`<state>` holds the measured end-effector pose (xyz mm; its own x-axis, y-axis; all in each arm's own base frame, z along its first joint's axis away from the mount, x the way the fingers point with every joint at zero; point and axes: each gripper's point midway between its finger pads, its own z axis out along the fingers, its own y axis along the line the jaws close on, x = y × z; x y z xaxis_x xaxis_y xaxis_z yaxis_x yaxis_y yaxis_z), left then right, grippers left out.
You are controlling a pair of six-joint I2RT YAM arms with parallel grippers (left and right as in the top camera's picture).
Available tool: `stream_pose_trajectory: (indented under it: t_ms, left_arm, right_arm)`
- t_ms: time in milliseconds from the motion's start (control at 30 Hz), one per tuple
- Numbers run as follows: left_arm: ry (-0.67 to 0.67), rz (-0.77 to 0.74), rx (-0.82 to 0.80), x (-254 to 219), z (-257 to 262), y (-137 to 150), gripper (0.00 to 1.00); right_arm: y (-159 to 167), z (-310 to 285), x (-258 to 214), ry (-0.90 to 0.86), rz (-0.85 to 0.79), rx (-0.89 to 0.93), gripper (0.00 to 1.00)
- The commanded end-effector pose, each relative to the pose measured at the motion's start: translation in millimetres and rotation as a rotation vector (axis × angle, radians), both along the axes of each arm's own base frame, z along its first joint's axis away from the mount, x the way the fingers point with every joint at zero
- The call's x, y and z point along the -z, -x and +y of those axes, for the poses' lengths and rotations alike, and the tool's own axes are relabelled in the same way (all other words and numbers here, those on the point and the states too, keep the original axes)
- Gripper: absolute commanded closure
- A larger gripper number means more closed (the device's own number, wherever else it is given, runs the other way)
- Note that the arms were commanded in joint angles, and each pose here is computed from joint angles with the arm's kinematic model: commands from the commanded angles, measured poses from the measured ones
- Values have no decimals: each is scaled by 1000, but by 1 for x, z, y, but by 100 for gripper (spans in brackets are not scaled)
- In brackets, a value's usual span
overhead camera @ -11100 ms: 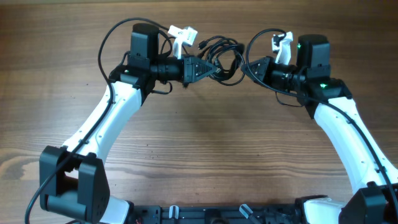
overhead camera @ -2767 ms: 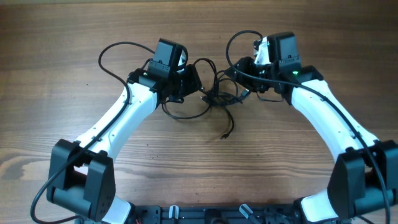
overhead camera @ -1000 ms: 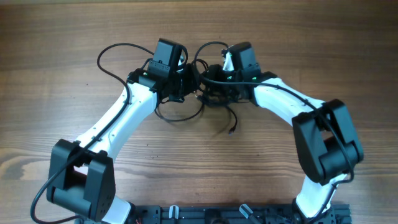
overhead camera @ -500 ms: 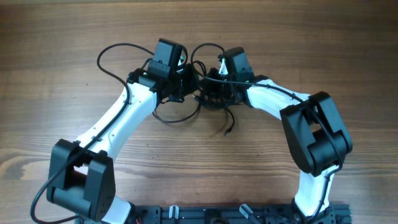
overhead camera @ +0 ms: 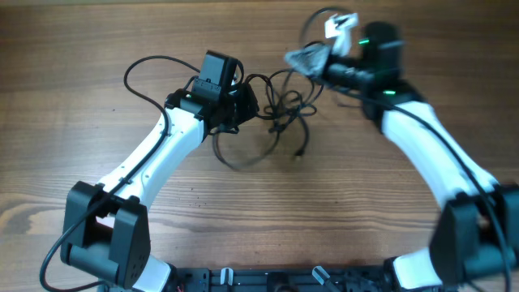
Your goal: Untangle cables
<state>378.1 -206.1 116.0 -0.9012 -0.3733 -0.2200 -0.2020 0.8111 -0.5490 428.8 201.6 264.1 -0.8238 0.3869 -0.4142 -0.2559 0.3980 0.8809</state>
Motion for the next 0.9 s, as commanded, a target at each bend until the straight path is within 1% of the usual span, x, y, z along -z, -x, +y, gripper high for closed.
stream_pose_trajectory:
  t_ms: [0, 133, 267, 333, 400, 467, 567, 633, 700, 867]
  left_arm:
    - [-33, -3, 7, 7, 5, -1, 96]
    - [-33, -3, 7, 7, 5, -1, 96]
    - [-37, 5, 7, 8, 5, 1, 96]
    - [-39, 10, 8, 9, 6, 2, 96]
    - [-37, 8, 8, 9, 5, 2, 96]
    - [-36, -5, 16, 7, 4, 0, 96]
    - [-7, -40, 40, 1, -2, -5, 96]
    - [35, -86, 86, -8, -12, -10, 96]
    - [125, -165, 180, -26, -32, -15, 96]
    - [366, -339, 402, -79, -74, -12, 96]
  right_arm:
    - [16, -41, -60, -118, -29, 5, 96]
    - [18, -90, -91, -198, -63, 30, 96]
    - [7, -151, -90, -173, -103, 166, 96]
    - [2, -182, -71, -122, -76, 263, 96]
    - [-1, -202, -39, -43, 9, 369, 96]
    - [1, -223, 14, 123, 159, 510, 96]
    - [17, -239, 67, 332, 324, 612, 96]
    - [24, -237, 88, 410, 380, 616, 96]
    - [28, -226, 107, 480, 415, 566, 96]
    - [28, -199, 148, 525, 509, 471, 96]
